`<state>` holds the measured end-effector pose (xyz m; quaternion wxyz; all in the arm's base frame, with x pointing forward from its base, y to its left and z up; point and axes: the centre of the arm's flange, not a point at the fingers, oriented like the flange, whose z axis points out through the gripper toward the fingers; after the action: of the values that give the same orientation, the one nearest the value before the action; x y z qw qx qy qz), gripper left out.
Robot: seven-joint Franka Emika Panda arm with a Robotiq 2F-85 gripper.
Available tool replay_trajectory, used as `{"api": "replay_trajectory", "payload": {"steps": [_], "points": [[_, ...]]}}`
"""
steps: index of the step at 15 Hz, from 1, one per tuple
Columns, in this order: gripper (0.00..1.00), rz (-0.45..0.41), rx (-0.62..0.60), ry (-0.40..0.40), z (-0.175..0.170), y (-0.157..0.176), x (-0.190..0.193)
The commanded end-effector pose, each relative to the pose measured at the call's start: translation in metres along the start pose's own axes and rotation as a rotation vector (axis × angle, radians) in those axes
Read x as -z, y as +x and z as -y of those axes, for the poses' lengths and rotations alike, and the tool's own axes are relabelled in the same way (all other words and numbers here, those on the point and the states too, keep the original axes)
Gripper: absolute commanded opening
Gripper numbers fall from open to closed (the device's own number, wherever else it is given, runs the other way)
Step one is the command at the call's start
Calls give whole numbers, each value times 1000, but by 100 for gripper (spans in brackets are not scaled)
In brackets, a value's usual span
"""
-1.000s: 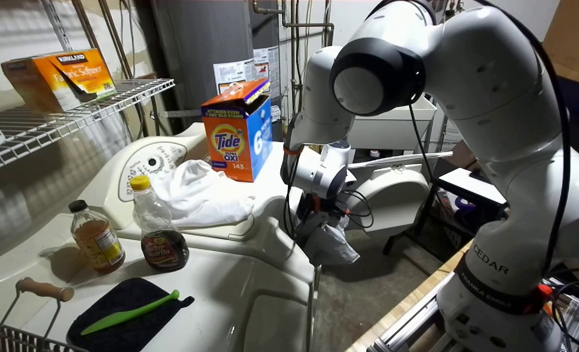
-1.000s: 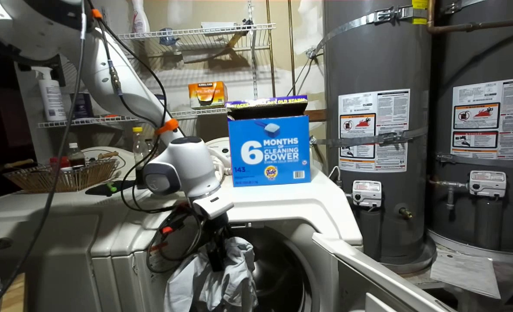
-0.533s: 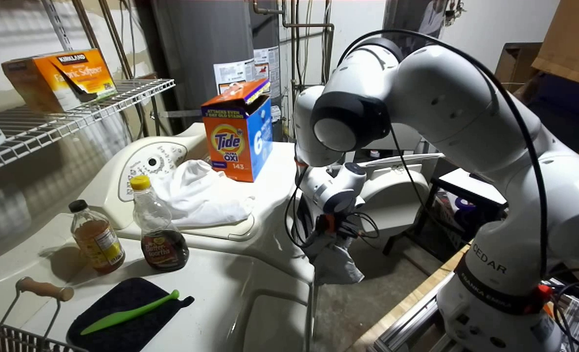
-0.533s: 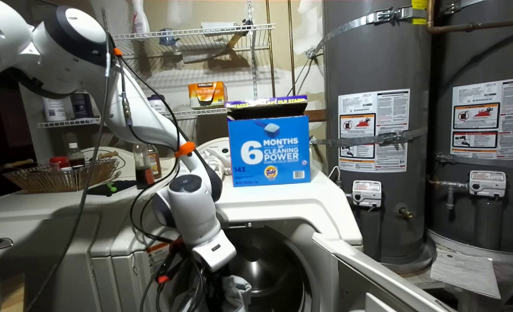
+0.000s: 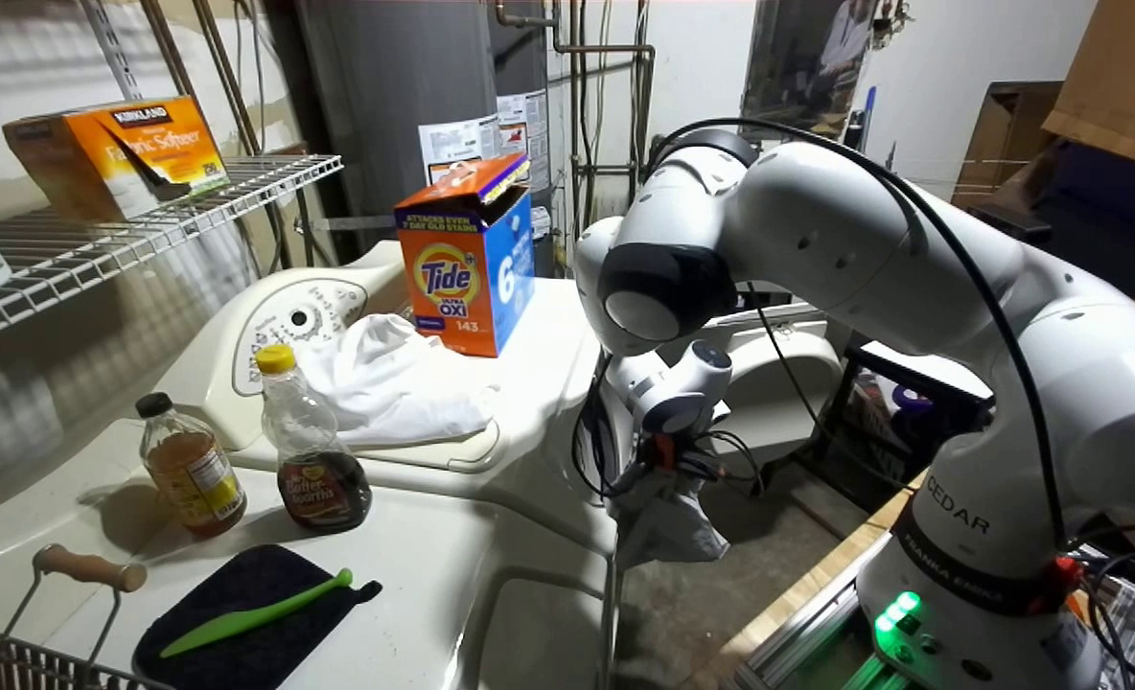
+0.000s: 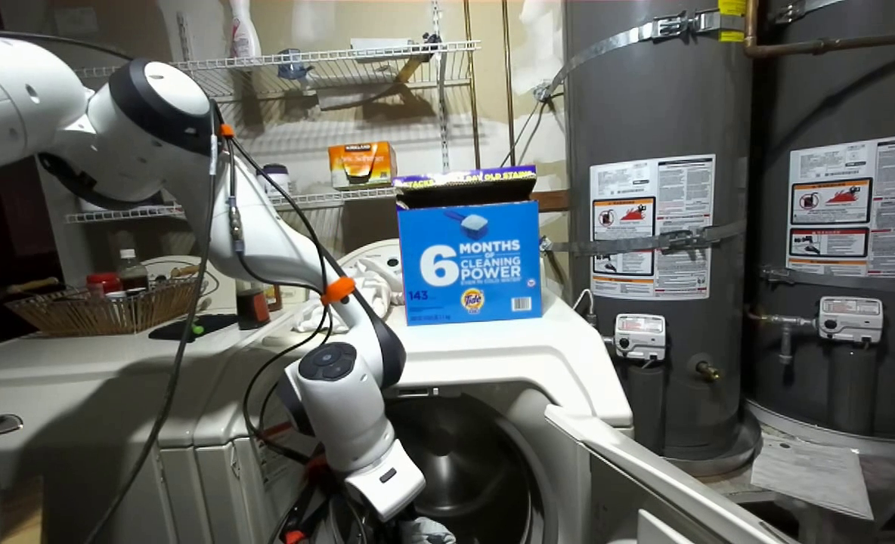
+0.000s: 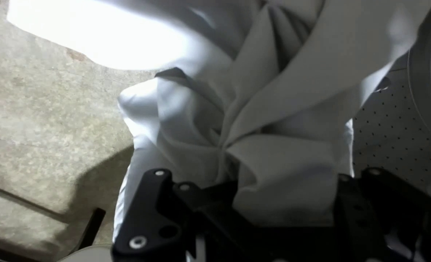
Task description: Put one white cloth in the washing machine
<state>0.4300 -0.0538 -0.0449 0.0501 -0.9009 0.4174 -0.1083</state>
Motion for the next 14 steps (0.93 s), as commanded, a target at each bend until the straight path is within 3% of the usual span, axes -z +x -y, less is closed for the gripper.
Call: {"api": "replay_trajectory", "payload": {"steps": [1, 4, 7, 14], "points": [[0, 3, 30, 23, 2, 1, -6], [0, 72, 135, 183, 15, 16, -29], [0, 146, 144, 356, 22, 22, -55], [0, 106, 174, 646, 22, 40, -109]]}}
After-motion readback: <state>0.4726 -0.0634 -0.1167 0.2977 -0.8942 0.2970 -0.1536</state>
